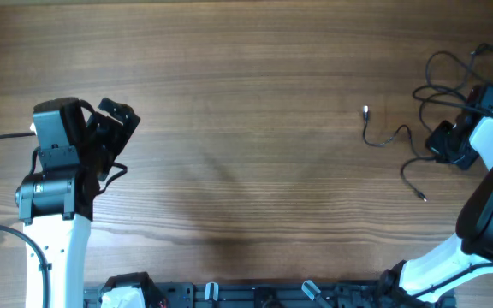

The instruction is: Untangle cables

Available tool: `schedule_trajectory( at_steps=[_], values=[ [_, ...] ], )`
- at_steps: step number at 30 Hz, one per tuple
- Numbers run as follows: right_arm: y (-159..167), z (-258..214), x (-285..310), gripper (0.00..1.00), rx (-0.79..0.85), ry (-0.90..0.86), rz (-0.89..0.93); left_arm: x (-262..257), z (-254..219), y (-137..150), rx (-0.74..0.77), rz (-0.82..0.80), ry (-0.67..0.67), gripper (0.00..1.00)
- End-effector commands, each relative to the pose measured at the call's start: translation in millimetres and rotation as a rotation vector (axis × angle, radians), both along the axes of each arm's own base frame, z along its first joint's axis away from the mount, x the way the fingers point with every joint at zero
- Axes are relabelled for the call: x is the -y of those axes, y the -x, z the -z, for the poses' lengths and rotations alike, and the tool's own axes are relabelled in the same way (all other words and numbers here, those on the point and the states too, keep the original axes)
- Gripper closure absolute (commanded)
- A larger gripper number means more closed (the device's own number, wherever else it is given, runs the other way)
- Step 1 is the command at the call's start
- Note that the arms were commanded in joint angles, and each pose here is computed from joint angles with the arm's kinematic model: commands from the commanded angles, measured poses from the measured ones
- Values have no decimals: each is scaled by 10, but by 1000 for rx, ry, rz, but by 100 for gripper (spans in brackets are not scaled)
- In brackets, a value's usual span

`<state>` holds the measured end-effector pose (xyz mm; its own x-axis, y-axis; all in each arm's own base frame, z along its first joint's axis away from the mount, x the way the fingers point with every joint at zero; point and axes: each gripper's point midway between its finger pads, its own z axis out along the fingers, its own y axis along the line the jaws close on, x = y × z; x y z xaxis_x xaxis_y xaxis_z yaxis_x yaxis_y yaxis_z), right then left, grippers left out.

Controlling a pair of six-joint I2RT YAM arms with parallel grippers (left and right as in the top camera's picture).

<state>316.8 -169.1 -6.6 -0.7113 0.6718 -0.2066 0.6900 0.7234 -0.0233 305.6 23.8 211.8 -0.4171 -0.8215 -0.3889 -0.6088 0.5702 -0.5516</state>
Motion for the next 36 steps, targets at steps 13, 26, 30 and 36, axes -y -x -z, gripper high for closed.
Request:
schedule_trajectory(
  at_steps=[13,26,30,36],
  values=[
    [-190,339,-913,96,132,-612,608,5,-28,6,11,14,-9,0],
    [-544,-742,-386,65,499,-283,340,5,-28,6,11,14,-9,0],
    [-753,-1296,-95,60,689,-53,182,5,-28,6,11,14,-9,0],
    [-662,-1058,297,66,574,191,176,5,-28,6,11,14,-9,0]
  ],
)
